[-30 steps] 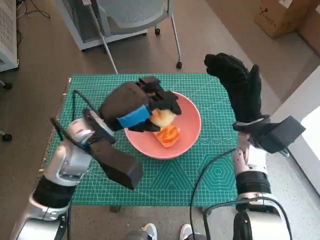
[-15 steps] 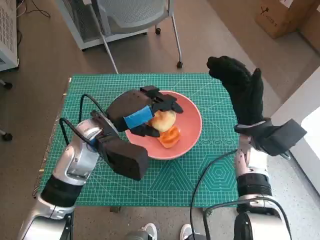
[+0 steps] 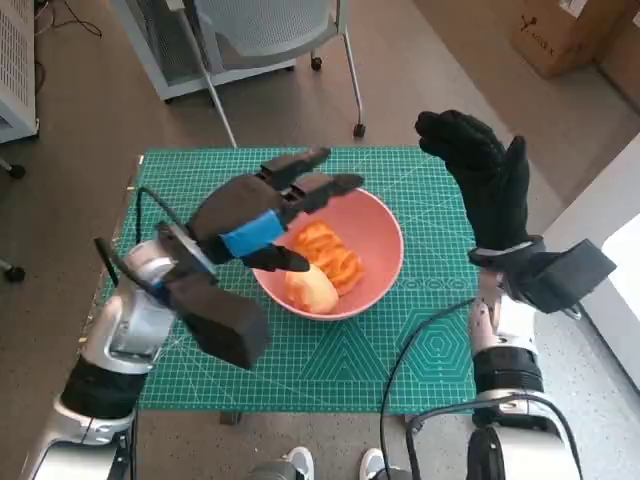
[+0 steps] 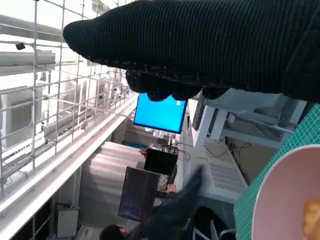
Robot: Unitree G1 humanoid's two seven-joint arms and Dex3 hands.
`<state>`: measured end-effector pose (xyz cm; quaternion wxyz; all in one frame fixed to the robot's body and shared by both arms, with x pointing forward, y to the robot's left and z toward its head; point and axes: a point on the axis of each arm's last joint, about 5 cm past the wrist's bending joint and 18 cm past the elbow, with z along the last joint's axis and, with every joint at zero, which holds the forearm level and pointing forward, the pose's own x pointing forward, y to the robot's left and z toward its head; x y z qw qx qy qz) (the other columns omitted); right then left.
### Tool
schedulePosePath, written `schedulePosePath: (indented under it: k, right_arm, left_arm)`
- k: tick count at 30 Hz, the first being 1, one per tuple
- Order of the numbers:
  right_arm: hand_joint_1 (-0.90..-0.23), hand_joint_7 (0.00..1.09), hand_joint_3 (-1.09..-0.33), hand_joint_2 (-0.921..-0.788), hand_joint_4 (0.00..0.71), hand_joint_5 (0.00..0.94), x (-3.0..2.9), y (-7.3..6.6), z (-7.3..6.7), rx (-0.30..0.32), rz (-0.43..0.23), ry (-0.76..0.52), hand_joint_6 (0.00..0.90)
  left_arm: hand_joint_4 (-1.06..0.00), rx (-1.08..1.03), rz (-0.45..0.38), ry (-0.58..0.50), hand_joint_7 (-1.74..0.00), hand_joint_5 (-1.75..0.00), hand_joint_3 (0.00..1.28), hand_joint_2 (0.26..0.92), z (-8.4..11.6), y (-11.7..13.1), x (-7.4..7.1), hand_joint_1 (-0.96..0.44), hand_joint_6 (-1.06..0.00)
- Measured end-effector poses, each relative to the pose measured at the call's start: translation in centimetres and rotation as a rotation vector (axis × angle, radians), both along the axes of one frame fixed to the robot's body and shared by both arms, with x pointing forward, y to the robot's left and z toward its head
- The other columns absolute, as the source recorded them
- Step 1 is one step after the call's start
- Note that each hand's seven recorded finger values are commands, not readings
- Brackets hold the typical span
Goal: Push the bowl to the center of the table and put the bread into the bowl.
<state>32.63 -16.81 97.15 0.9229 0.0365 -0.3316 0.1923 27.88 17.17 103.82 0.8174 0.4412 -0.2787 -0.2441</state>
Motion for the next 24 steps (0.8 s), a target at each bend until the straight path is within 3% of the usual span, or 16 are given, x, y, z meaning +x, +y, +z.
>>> schedulePosePath:
  k: [3, 8, 12, 19, 24]
  right_arm:
    - [-0.561, 0.00, -0.647, -0.921, 0.372, 0.002, 0.00, 0.0, 0.0, 0.000, 0.000, -0.003, 0.529]
    - [-0.557, 0.00, -0.647, -0.921, 0.373, 0.002, 0.01, 0.1, 0.1, 0.001, 0.002, -0.008, 0.524]
    - [-0.549, 0.00, -0.648, -0.921, 0.374, 0.002, 0.03, 0.2, 0.2, 0.002, 0.001, -0.007, 0.518]
    - [-0.552, 0.00, -0.649, -0.921, 0.377, 0.003, 0.12, 0.3, 0.6, 0.004, -0.001, -0.015, 0.518]
    - [-0.558, 0.00, -0.649, -0.921, 0.377, 0.003, 0.29, 0.6, 1.1, -0.001, 0.007, -0.033, 0.521]
  left_arm:
    - [-0.08, -0.148, -0.030, 0.040, -0.26, 0.00, 0.01, 0.849, 0.1, 0.8, -0.1, -0.53, -0.14]
    - [-0.07, -0.399, -0.080, 0.100, -0.46, 0.00, 0.01, 0.871, 0.0, 1.9, -0.3, -0.50, -0.03]
    - [-0.05, -0.601, -0.105, 0.125, -0.49, 0.00, 0.02, 0.885, -0.1, 2.9, -0.8, -0.48, -0.01]
    - [-0.08, -0.844, -0.139, 0.095, -0.56, -0.01, 0.02, 0.896, -0.2, 4.8, -1.5, -0.48, 0.00]
    - [-0.11, -0.952, -0.107, 0.081, -0.54, -0.02, 0.01, 0.905, -1.2, 5.5, -2.0, -0.52, -0.01]
